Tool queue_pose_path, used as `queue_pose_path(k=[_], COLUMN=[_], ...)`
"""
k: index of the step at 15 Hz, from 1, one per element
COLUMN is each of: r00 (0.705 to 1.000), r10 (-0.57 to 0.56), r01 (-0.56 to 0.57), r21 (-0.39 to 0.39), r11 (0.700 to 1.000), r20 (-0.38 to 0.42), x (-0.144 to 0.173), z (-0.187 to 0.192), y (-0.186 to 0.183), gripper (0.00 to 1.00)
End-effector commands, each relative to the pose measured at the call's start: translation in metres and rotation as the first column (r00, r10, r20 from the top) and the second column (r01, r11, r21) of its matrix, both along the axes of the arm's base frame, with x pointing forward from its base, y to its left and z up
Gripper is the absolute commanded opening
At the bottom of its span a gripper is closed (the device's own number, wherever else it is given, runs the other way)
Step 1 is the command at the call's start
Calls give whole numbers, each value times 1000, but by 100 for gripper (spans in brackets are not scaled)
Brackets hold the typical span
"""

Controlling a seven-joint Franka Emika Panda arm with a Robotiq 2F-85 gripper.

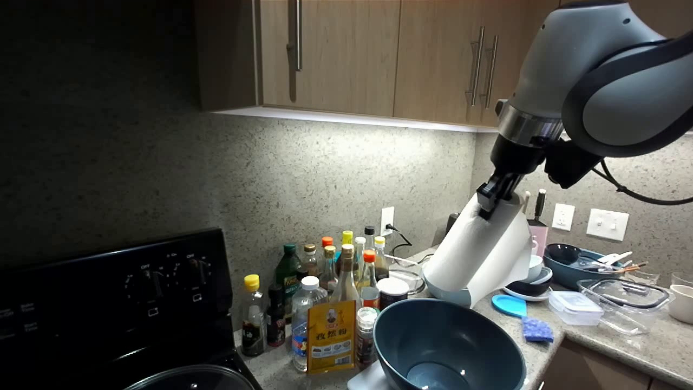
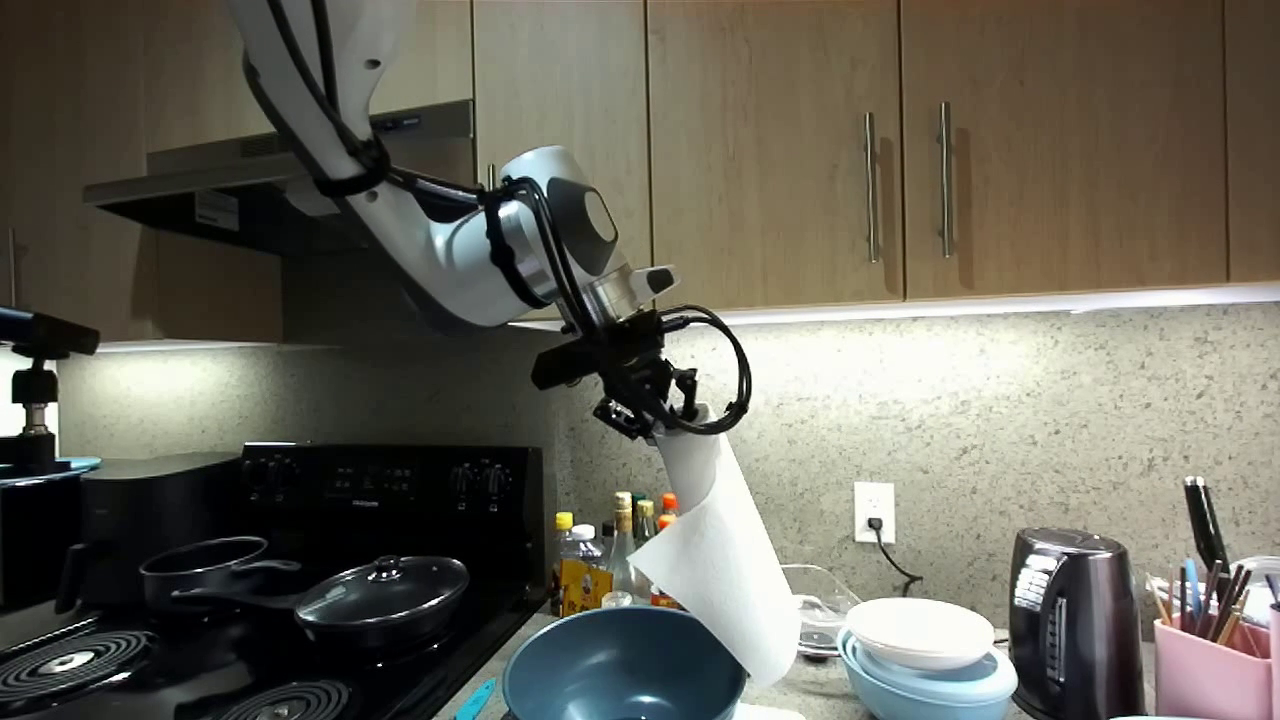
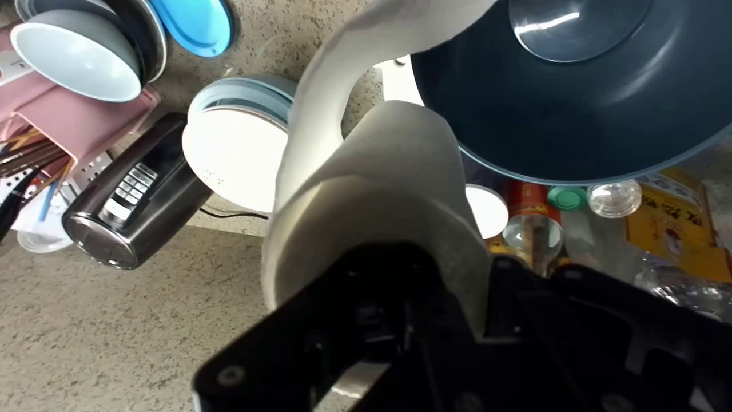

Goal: Place the paper towel roll and blue sponge in the blue bowl on the left

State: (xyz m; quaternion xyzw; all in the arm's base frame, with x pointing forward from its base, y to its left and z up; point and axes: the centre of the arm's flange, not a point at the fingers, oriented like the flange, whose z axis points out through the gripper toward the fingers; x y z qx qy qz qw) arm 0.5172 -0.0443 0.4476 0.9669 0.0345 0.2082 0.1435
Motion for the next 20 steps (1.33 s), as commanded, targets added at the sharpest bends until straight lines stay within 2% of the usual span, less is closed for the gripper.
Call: queue_pose_path(k=[1,3,6,9,14,20], r00=[998,997,997,996,992,980], r10=[59,71,72,75,30,39], r01=[-59,-70,-67,-67,-3,0], r21=[50,109,150,170,210,200], r11=[997,992,986,983,978,980], r20=[6,-5,-27,-42,-125,-194], x=[-17,-21,-29,-31,-13,-5], z=[6,2,-5,-13,-44,-71], y=[17,22,26,25,4,-8], gripper=[3,3,3,3,3,3])
